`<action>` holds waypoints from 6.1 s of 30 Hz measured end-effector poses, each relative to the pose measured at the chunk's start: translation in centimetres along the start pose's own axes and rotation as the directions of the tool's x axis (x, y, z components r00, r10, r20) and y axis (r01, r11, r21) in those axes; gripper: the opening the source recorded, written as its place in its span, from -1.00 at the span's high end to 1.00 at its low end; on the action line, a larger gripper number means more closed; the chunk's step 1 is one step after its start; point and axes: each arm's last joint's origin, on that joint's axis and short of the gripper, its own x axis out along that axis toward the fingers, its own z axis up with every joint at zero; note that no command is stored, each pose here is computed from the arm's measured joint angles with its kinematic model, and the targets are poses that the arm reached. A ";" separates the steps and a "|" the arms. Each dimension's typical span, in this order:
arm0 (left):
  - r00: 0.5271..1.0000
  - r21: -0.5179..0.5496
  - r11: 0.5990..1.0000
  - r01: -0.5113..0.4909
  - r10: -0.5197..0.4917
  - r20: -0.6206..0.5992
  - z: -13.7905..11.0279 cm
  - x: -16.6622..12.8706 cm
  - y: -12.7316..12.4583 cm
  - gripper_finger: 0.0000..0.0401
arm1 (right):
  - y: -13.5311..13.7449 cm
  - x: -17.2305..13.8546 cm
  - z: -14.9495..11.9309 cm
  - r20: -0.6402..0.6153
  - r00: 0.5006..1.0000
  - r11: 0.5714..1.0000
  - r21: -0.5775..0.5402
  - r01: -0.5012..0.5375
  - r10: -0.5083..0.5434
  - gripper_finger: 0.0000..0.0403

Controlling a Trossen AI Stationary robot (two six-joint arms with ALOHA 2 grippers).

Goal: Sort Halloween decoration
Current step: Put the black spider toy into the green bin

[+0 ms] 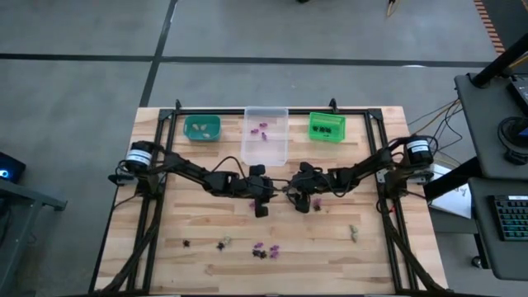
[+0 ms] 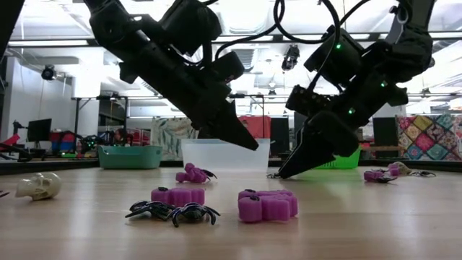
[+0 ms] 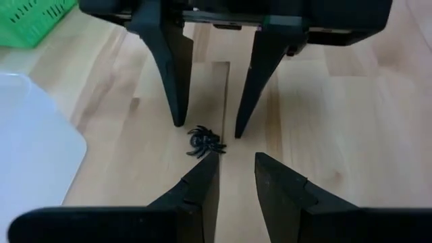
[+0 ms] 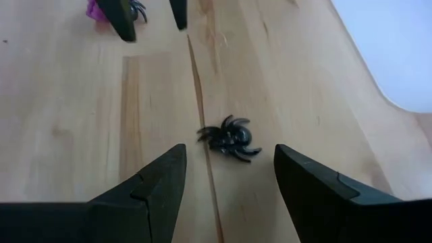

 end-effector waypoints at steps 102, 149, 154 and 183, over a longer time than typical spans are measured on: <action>0.997 0.060 0.996 -0.067 0.064 0.052 -1.5 3.6 1.0 1.00 | -0.3 -1.4 0.0 -0.003 1.000 0.998 0.067 0.015 -0.015 0.94; 0.996 0.042 0.997 -0.072 0.070 0.051 -3.1 5.2 0.9 1.00 | -0.2 1.3 -2.3 -0.061 0.998 0.999 0.035 0.028 -0.026 -0.10; 0.996 0.038 0.997 -0.070 0.068 0.054 -3.1 5.2 0.8 1.00 | -0.1 0.9 -1.7 -0.031 0.999 1.000 0.024 0.017 -0.016 0.07; 0.997 0.077 0.996 -0.045 0.040 0.063 -0.3 1.3 1.3 1.00 | -0.2 -2.1 0.4 -0.014 1.000 0.995 0.100 -0.014 0.015 0.95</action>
